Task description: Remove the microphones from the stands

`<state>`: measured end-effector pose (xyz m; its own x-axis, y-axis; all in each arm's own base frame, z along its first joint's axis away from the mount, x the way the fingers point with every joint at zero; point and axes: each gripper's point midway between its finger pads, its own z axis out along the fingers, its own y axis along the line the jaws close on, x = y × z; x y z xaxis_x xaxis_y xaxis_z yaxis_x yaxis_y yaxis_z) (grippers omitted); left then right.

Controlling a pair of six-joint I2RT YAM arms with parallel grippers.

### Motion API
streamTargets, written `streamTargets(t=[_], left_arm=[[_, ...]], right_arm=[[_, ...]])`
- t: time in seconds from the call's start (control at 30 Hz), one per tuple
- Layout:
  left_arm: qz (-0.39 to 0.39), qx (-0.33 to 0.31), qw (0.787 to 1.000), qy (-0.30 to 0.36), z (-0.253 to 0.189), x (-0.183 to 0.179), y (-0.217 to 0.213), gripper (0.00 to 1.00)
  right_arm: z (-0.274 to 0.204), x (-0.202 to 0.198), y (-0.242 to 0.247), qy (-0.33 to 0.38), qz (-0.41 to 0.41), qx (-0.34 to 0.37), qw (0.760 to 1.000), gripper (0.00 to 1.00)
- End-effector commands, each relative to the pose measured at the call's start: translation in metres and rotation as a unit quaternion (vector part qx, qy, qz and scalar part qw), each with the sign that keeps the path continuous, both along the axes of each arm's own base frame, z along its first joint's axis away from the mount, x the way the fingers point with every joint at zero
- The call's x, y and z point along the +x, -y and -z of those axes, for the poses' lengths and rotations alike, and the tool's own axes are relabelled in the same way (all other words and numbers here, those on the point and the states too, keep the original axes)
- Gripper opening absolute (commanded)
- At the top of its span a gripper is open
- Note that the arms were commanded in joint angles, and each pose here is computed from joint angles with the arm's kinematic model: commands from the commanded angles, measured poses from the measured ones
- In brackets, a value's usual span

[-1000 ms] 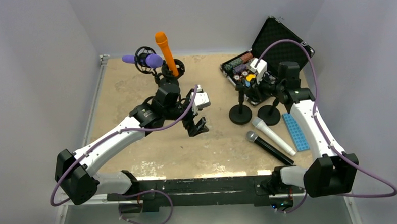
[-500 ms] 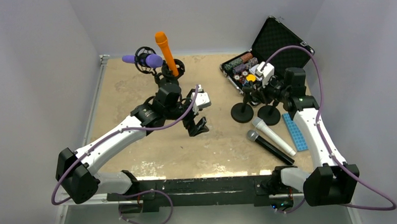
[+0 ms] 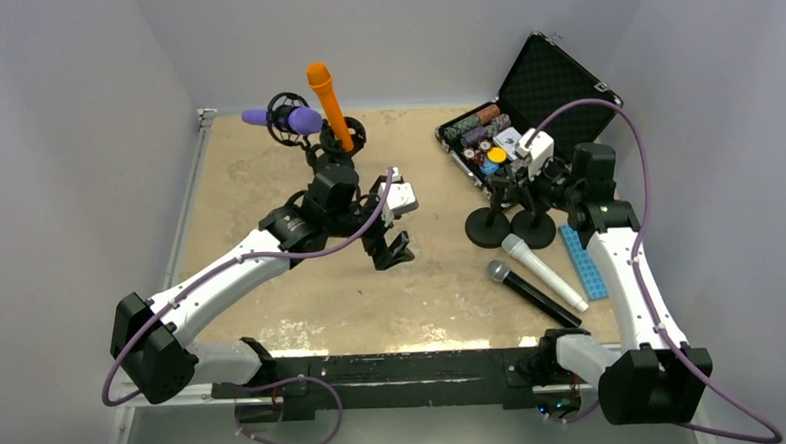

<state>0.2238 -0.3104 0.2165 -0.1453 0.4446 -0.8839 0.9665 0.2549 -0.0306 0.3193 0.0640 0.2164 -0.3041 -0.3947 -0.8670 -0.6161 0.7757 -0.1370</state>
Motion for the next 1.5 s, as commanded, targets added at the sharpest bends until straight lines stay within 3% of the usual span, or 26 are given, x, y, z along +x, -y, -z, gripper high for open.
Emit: streamTargets(t=[0.0,0.07,0.13,0.2,0.37,0.63,0.73,0.97,1.1,1.23,1.33,1.47], left_arm=[[-0.004,-0.026,0.999,0.021,-0.022,0.008,0.005,1.0],[-0.002,-0.024,0.999,0.024,-0.023,0.007,0.004,1.0],[0.0,-0.022,0.999,0.031,-0.028,0.007,0.003,1.0],[0.005,-0.021,0.999,0.042,-0.038,0.006,0.001,1.0],[0.018,-0.038,0.996,0.076,-0.083,0.006,0.002,1.0],[0.028,-0.073,0.988,0.136,-0.158,-0.008,-0.01,1.0],[0.002,-0.073,0.983,0.169,-0.191,-0.012,-0.029,1.0],[-0.096,-0.049,0.973,0.202,-0.251,-0.01,-0.089,1.0],[-0.167,-0.06,0.962,0.208,-0.27,-0.002,-0.125,1.0],[-0.243,-0.064,0.941,0.229,-0.275,0.005,-0.164,1.0],[-0.259,-0.057,0.938,0.223,-0.265,0.002,-0.18,1.0],[-0.306,-0.016,0.937,0.168,-0.23,0.011,-0.205,1.0]], right_arm=[[0.002,0.0,0.007,-0.016,0.01,-0.011,1.0,0.28],[-0.004,-0.003,-0.001,-0.024,-0.009,0.004,1.0,0.47],[-0.018,-0.005,-0.008,-0.017,-0.019,0.025,0.999,0.76],[-0.036,-0.006,-0.015,0.0,-0.026,0.046,0.999,0.85],[-0.089,-0.016,-0.036,0.027,-0.063,0.104,0.992,0.91],[-0.135,-0.024,-0.054,0.052,-0.105,0.127,0.985,0.96],[-0.14,-0.026,-0.072,0.047,-0.14,0.13,0.981,0.99],[-0.147,-0.04,-0.112,0.026,-0.222,0.063,0.973,0.99],[-0.179,-0.033,-0.132,-0.014,-0.219,0.12,0.968,0.98],[-0.195,-0.019,-0.159,0.002,-0.245,0.139,0.96,0.96],[-0.216,-0.015,-0.184,0.023,-0.293,0.151,0.944,0.96],[-0.25,0.008,-0.209,0.058,-0.303,0.2,0.93,0.92]])
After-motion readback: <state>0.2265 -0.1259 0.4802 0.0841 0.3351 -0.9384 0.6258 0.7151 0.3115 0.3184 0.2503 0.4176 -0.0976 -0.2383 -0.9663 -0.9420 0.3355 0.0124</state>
